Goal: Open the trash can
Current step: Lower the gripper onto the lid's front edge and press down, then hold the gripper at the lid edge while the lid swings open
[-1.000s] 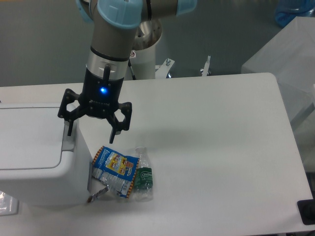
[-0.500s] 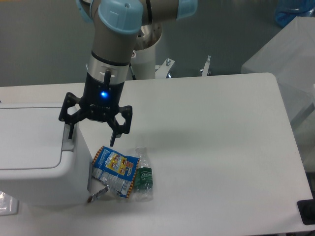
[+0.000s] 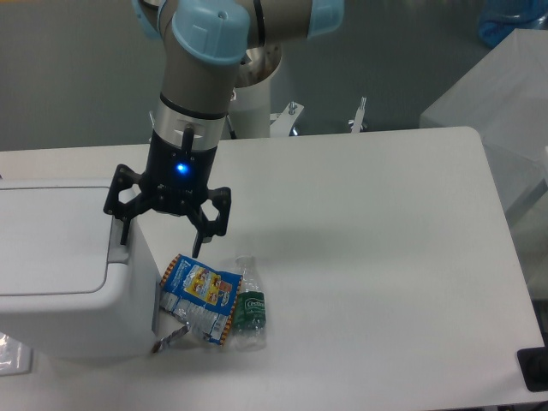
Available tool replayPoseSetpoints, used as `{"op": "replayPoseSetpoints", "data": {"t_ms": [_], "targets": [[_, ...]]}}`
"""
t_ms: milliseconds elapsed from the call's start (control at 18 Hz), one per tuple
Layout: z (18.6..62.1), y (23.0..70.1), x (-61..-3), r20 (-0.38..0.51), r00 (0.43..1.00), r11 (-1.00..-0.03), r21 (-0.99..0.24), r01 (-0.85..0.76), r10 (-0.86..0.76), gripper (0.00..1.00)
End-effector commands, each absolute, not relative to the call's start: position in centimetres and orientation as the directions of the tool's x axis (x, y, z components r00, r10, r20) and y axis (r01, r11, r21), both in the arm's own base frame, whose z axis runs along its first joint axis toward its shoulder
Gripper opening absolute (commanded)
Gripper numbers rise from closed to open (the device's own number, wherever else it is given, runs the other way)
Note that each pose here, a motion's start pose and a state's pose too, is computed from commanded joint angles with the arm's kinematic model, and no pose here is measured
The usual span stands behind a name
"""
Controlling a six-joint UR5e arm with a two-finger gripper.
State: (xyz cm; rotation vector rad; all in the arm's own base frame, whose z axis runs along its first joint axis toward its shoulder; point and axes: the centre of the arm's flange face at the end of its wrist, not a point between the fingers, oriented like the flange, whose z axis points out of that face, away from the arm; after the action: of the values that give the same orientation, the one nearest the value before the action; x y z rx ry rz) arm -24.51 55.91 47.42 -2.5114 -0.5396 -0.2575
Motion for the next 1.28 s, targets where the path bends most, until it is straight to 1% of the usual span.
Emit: {"op": "replayPoseSetpoints", "data": {"t_ms": [278, 444, 833, 944, 1278], "targets": [[47.0, 55.9, -24.5, 0.293, 0.899, -0.769, -0.472, 0.431, 0.324, 1.00], [46.7, 55.9, -24.6, 0.267, 0.902, -0.775, -0.464, 0.429, 0.339, 1.00], [46.5, 56.0, -24.2, 0.265, 0.904, -0.779, -0.462, 0.424, 0.334, 1.00], [47.1, 56.1, -24.3, 0.258, 0.909, -0.772, -0.481, 0.416, 0.329, 1.00], [52.3, 56.6, -25.6, 0.182, 0.939, -0.708, -0.620, 0.339, 0.290, 1.00]]}}
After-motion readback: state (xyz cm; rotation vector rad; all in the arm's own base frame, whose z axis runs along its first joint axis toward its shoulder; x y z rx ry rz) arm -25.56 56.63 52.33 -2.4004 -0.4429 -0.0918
